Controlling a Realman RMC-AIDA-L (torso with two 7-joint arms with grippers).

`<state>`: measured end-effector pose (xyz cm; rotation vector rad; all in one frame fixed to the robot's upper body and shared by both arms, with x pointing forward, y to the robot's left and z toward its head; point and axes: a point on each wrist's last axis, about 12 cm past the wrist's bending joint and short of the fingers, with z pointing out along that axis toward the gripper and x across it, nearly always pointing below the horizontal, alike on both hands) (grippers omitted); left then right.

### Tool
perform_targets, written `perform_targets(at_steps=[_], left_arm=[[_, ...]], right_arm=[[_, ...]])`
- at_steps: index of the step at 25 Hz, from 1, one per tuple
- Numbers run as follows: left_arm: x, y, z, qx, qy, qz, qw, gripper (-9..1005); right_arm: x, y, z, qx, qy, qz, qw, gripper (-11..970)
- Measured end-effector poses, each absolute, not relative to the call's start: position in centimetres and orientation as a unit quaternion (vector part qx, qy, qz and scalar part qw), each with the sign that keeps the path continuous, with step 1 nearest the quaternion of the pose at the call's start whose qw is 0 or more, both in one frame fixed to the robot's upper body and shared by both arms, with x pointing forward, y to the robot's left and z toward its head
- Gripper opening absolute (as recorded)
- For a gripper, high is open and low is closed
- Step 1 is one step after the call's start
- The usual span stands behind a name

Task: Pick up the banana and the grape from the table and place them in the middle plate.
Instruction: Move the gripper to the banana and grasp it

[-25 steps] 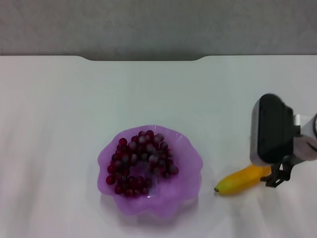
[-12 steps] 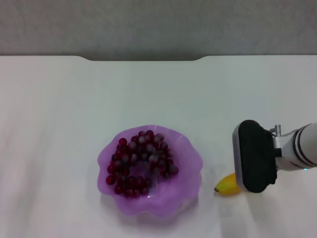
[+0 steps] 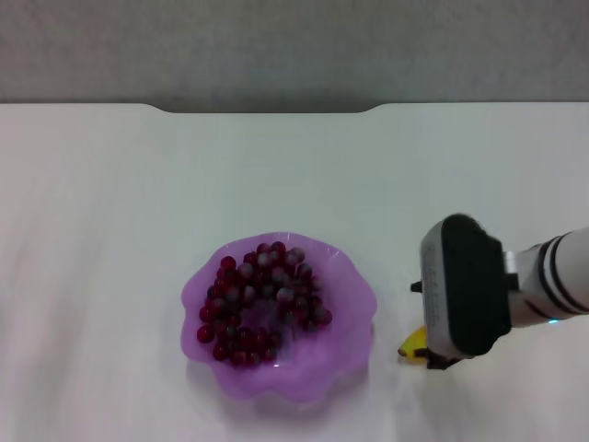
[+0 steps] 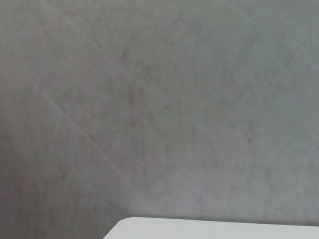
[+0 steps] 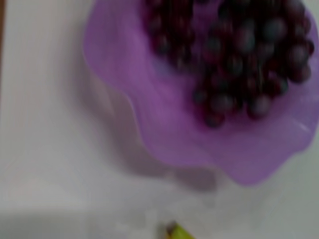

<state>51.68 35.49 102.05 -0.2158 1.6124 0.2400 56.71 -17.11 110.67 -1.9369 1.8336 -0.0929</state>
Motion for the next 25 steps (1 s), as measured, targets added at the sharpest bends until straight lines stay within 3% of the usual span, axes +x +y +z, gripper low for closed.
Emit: perform_targets(at_steps=[6, 16, 25], left_arm=[[51.5, 35.7, 102.0, -0.099, 0.719, 0.109, 0.679, 882], [51.9, 35.8, 102.3, -0.102, 0.716, 0.109, 0.682, 882], [51.8, 35.8, 102.2, -0.106, 0.717, 0.109, 0.68, 882]], right_arm=[[56.4, -18.1, 112.7, -0.682, 0.684, 0.069, 0.25, 888], [56.3, -20.8, 114.1, -0.65, 0.715, 0.128, 0.226, 888], [56.5, -23.2, 112.5, -0.629, 0.745, 0.098, 0.199, 888]])
